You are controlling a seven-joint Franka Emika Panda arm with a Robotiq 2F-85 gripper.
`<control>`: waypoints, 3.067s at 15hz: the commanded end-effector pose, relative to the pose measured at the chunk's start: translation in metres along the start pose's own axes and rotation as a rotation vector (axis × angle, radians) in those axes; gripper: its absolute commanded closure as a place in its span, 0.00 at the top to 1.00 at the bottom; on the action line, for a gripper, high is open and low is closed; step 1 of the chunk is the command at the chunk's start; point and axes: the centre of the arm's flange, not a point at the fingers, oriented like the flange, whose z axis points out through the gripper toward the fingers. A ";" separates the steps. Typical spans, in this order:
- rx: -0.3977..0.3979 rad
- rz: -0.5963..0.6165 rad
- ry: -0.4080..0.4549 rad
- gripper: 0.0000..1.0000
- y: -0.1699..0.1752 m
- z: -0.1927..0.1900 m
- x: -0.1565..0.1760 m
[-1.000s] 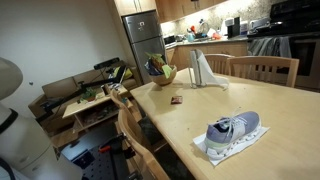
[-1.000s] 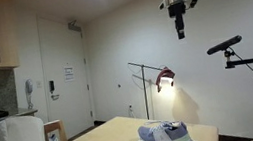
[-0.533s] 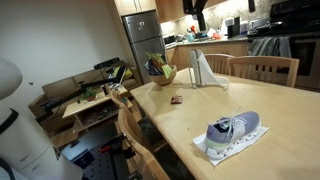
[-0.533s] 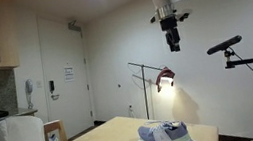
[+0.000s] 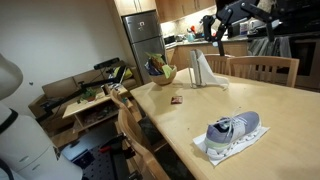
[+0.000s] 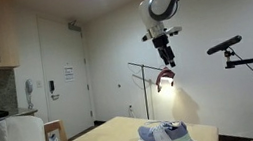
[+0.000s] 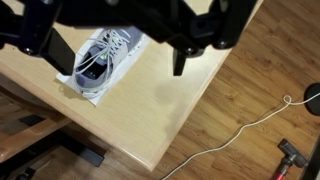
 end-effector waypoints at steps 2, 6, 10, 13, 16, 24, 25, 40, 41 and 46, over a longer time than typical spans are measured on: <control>-0.071 -0.011 -0.029 1.00 0.019 0.012 0.028; -0.060 -0.017 -0.050 1.00 0.015 0.018 0.025; -0.074 -0.046 -0.054 1.00 0.015 0.020 0.027; -0.150 -0.228 -0.071 1.00 0.002 0.037 0.040; -0.189 -0.390 -0.064 1.00 -0.012 0.053 0.055; -0.212 -0.753 -0.023 1.00 -0.033 0.086 0.095; -0.208 -0.771 -0.024 1.00 -0.036 0.088 0.100; -0.147 -0.773 0.041 1.00 -0.080 0.086 0.134; -0.142 -0.776 0.013 1.00 -0.080 0.090 0.139; -0.120 -0.864 -0.110 1.00 -0.102 0.120 0.164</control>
